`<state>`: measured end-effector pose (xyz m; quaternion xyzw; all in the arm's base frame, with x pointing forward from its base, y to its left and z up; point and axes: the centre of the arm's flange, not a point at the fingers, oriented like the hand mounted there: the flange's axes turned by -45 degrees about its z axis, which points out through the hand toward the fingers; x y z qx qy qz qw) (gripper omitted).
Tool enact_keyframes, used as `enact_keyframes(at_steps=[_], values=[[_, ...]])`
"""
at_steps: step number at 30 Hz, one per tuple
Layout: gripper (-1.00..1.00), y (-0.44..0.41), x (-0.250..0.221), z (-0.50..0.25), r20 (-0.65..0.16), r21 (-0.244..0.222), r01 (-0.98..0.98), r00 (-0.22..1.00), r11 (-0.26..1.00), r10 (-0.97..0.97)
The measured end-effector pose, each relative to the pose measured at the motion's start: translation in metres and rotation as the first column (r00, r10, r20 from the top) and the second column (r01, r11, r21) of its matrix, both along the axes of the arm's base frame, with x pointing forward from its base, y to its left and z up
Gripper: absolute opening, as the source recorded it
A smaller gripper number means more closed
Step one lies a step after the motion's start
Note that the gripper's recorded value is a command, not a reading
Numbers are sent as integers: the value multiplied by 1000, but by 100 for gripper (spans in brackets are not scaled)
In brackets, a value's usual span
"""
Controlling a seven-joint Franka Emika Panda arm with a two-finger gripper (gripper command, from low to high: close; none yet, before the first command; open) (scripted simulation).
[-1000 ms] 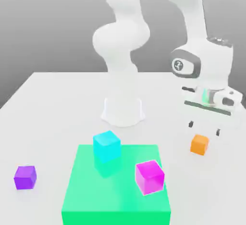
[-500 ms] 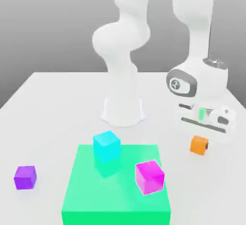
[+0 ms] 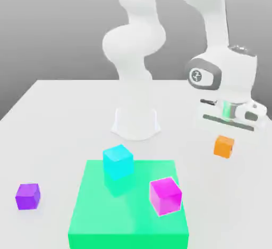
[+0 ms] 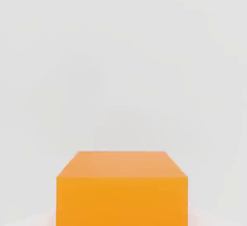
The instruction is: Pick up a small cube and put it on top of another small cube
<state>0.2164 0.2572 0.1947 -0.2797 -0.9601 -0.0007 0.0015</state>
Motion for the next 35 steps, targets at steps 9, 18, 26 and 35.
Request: enact_keyframes(at_steps=[9, 18, 26, 35], values=[[-100, -93, 102, 85, 0, 27, -100, 995, 995, 100], [-100, -273, 143, 151, 5, -2, -144, 990, 990, 144], [100, -299, 141, 93, 1, -4, -145, 989, 989, 145], [100, -299, 143, 121, 1, 0, -146, 989, 989, 146]])
